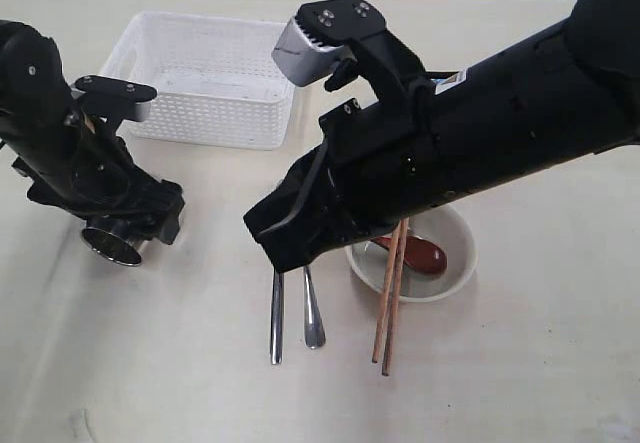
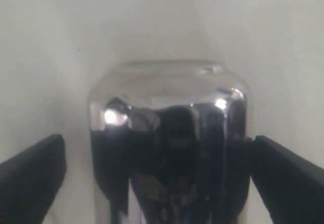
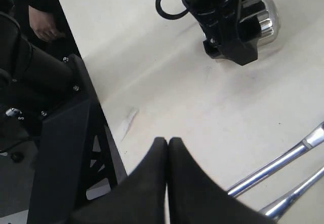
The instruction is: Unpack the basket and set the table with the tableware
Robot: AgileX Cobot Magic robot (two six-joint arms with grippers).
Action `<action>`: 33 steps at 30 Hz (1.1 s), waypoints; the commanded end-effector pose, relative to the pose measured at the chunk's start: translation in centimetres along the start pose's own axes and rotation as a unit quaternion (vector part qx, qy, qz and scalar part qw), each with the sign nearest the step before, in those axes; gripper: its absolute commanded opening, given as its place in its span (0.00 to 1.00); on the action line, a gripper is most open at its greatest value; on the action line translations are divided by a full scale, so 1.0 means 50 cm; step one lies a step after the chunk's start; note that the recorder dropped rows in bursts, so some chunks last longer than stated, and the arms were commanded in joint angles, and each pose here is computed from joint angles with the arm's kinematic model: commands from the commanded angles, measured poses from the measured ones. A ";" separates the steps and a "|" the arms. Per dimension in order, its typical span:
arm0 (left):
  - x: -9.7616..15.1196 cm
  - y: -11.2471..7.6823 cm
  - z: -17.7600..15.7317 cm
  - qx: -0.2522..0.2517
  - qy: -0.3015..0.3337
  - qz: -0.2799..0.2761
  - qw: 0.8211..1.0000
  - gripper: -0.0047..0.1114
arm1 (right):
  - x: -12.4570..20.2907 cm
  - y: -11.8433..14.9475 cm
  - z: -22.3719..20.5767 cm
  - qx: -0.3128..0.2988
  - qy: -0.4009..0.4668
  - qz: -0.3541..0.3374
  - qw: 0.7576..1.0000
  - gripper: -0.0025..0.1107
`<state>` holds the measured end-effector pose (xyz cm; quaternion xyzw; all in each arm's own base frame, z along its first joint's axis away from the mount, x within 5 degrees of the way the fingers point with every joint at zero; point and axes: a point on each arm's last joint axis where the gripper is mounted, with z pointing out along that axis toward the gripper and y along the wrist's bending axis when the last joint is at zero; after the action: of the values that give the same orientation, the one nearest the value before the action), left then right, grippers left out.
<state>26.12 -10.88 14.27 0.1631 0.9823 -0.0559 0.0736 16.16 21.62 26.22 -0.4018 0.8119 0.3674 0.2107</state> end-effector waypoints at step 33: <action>0.044 -0.068 -0.150 0.160 0.032 0.085 0.983 0.04 | -0.011 -0.011 -0.002 0.034 -0.032 -0.002 0.999 0.02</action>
<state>23.03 -11.42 19.76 0.2274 0.9647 -0.1323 0.0115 16.60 21.63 26.28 -0.3917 0.8149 0.3595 0.2307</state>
